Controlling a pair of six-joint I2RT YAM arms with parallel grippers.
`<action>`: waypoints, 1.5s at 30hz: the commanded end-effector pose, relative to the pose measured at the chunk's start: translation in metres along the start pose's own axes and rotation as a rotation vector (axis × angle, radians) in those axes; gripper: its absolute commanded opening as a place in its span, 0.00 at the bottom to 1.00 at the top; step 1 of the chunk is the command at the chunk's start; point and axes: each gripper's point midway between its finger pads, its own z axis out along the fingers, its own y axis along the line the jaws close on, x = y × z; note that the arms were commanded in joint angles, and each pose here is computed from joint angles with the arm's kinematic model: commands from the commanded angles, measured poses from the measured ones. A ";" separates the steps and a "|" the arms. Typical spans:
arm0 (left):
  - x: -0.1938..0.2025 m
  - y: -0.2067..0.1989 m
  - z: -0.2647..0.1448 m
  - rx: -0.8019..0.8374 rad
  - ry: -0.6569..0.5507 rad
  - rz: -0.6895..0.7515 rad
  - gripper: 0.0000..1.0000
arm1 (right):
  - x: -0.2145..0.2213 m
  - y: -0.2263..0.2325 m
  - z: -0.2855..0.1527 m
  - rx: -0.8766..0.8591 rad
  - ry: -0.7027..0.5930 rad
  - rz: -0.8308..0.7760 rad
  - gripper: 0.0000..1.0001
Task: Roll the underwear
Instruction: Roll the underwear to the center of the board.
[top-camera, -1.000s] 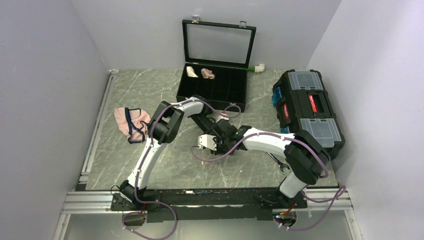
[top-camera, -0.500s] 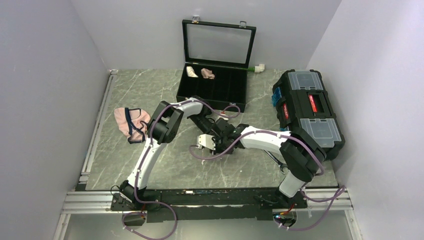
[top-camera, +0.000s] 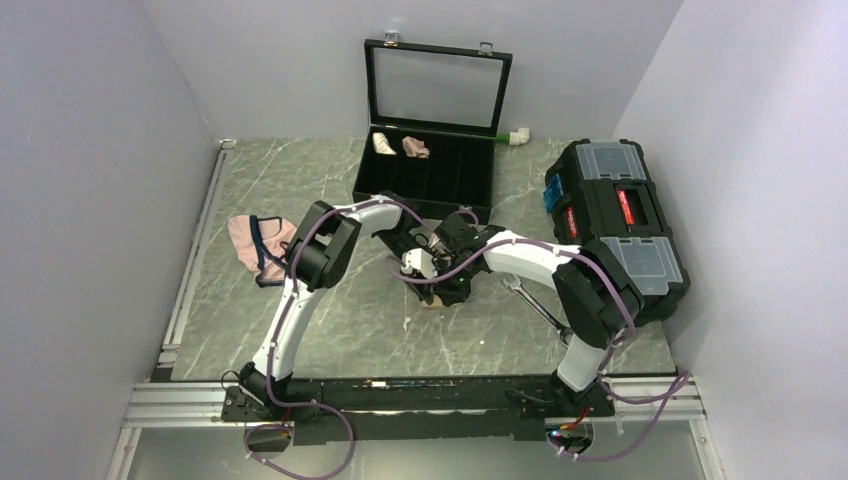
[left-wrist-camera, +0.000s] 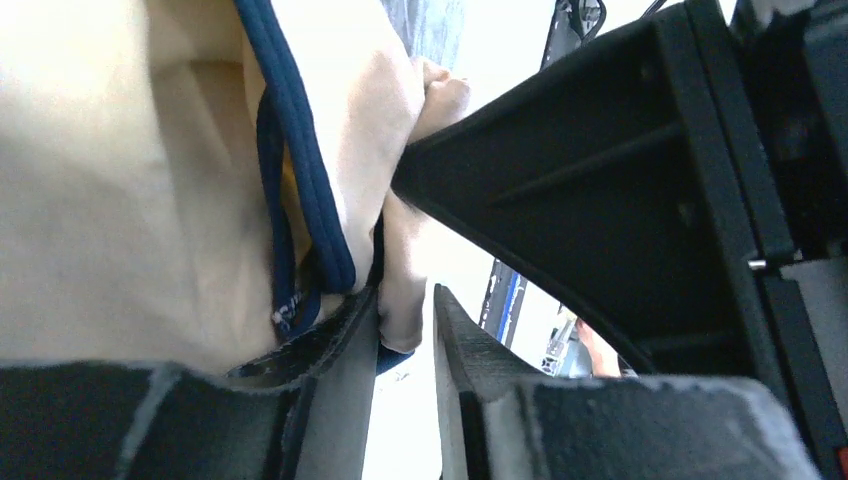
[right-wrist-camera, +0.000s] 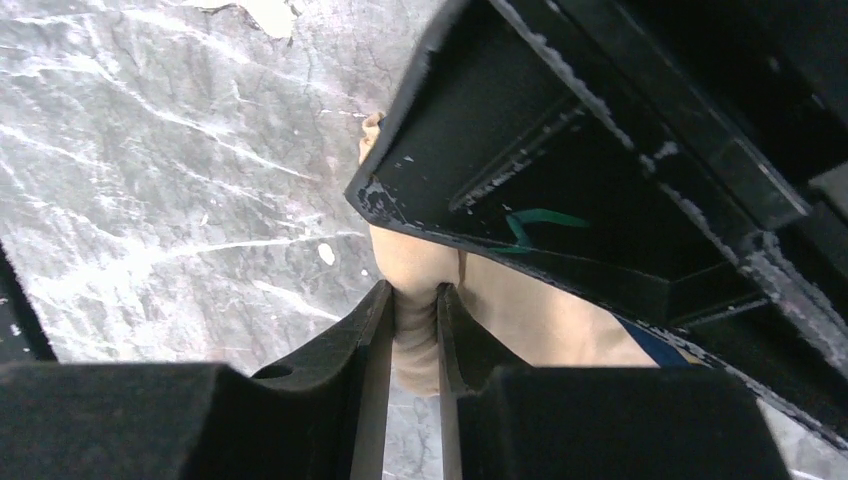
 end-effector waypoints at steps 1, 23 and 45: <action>0.007 0.018 -0.017 -0.153 0.012 0.052 0.37 | 0.023 0.039 0.003 -0.204 0.047 0.105 0.00; 0.038 0.017 -0.106 -0.413 -0.288 0.054 0.50 | 0.008 0.006 -0.013 -0.517 -0.075 0.316 0.00; -0.013 -0.053 -0.042 -0.801 -0.210 0.928 0.53 | 0.016 -0.005 0.002 -0.746 -0.078 0.482 0.00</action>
